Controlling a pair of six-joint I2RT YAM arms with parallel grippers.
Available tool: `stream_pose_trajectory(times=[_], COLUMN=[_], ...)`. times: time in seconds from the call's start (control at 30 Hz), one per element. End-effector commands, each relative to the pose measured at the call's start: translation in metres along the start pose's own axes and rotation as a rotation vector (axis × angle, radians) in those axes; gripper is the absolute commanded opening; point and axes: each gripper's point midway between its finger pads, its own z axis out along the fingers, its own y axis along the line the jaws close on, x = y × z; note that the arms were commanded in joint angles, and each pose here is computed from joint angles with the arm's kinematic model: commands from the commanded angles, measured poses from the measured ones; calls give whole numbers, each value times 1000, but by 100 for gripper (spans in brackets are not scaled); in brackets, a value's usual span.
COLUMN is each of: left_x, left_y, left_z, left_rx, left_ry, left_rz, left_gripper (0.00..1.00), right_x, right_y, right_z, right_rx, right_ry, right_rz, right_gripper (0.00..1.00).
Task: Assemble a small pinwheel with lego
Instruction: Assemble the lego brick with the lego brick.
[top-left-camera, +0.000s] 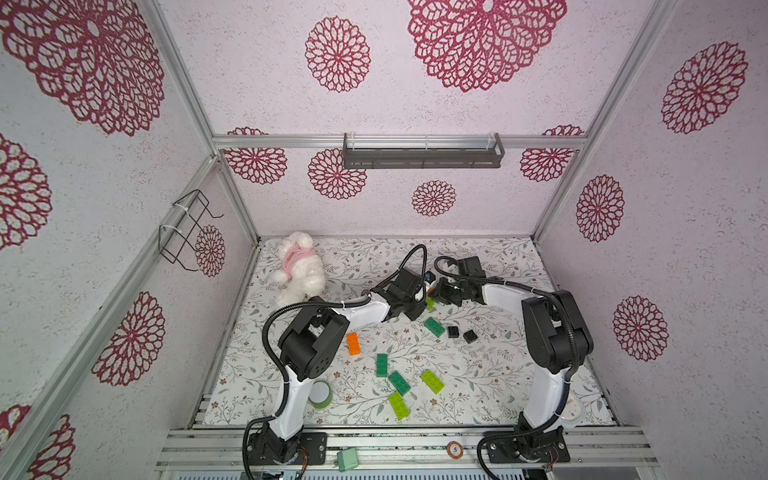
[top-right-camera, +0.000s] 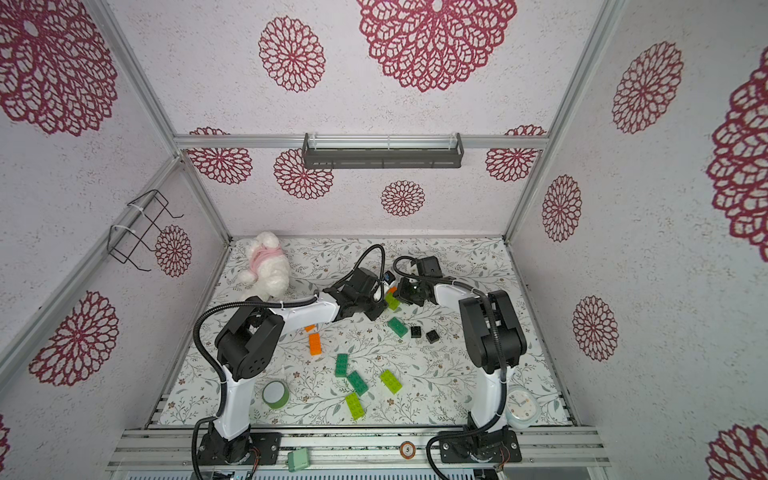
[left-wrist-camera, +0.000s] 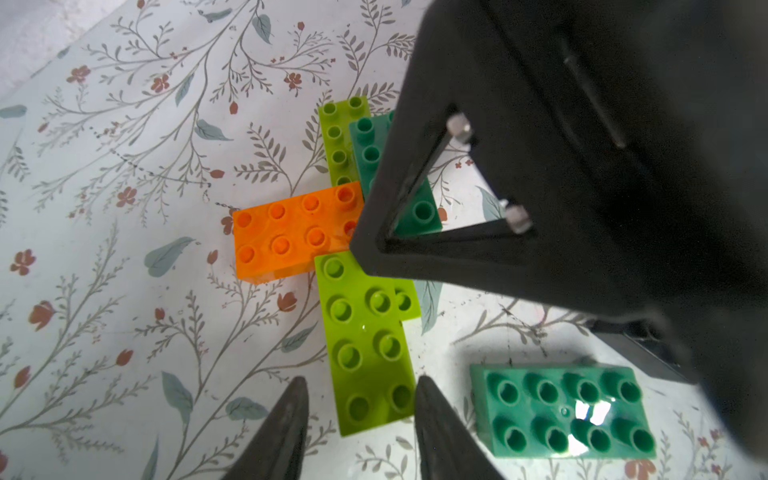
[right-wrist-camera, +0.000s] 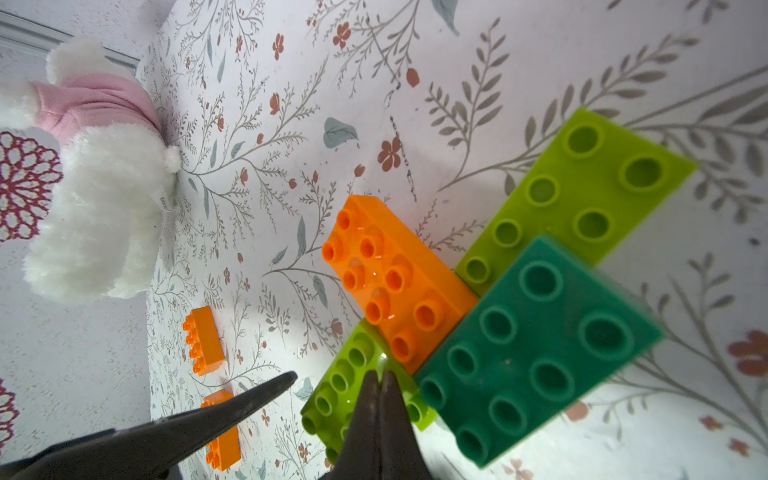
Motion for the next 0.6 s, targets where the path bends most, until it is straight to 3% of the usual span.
stream_pose_trajectory(times=[0.0,0.4,0.57], left_x=[7,11,14], left_y=[-8,-15,-17], left_z=[4,11,15], left_rx=[31,56,55], left_ry=[17,30,44], left_rz=[25,27,26], left_gripper=[53,56,50], right_x=[27,27,27], right_y=[-30,-30,-29], right_z=[9,10,10], right_rx=[104,101,98], right_ry=[96,96,97], right_rz=[41,44,44], right_gripper=[0,0,0])
